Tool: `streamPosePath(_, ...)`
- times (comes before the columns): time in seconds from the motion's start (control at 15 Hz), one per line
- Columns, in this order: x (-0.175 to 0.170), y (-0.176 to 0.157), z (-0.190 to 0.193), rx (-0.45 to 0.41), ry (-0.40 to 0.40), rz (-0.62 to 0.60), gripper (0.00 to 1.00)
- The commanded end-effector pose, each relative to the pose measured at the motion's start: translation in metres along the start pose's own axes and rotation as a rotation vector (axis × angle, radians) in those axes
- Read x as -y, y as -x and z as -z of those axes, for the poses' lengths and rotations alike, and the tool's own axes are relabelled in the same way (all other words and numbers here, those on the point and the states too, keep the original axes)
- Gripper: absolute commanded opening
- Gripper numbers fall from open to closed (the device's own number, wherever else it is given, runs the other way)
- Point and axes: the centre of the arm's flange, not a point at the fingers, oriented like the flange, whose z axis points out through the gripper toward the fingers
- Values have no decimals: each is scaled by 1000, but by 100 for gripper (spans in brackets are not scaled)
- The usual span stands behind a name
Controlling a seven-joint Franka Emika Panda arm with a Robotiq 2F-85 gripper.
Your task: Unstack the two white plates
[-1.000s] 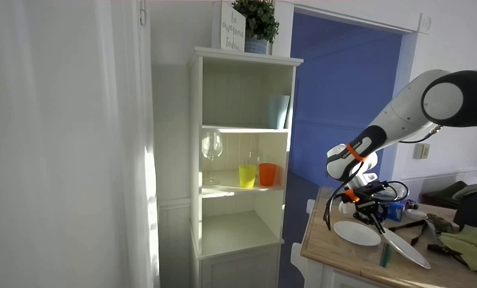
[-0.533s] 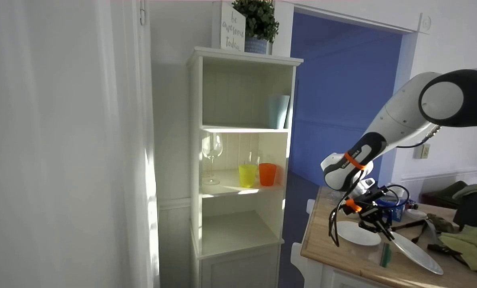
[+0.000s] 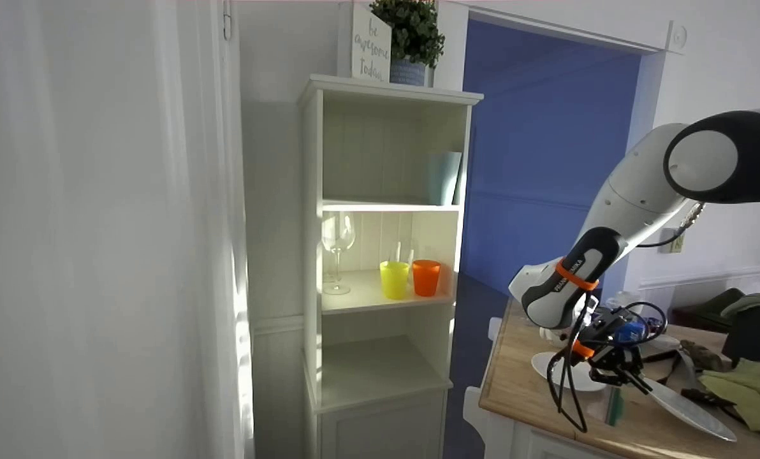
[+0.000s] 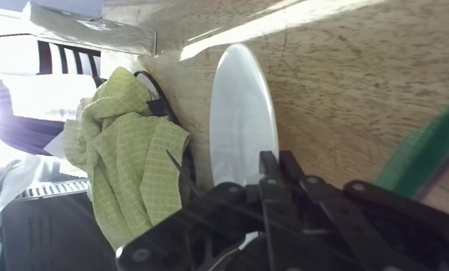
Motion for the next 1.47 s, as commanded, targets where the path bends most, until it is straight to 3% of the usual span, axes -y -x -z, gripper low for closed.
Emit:
streamPosePath(0.0,2,8,-7,-56,59,36,27)
streamPosePath(0.07,3,9,-7,-64,64,44,36)
streamPosePath(0.2,5,10,-6,-75,68,55,43)
streamPosePath(0.4,6,12,-4,-90,64,75,65)
streamPosePath(0.6,6,13,1,-104,34,99,72)
streamPosePath(0.67,3,14,6,-113,8,113,85)
streamPosePath(0.8,-12,19,19,-140,-68,144,100)
streamPosePath(1.4,-141,79,67,-412,-387,238,100)
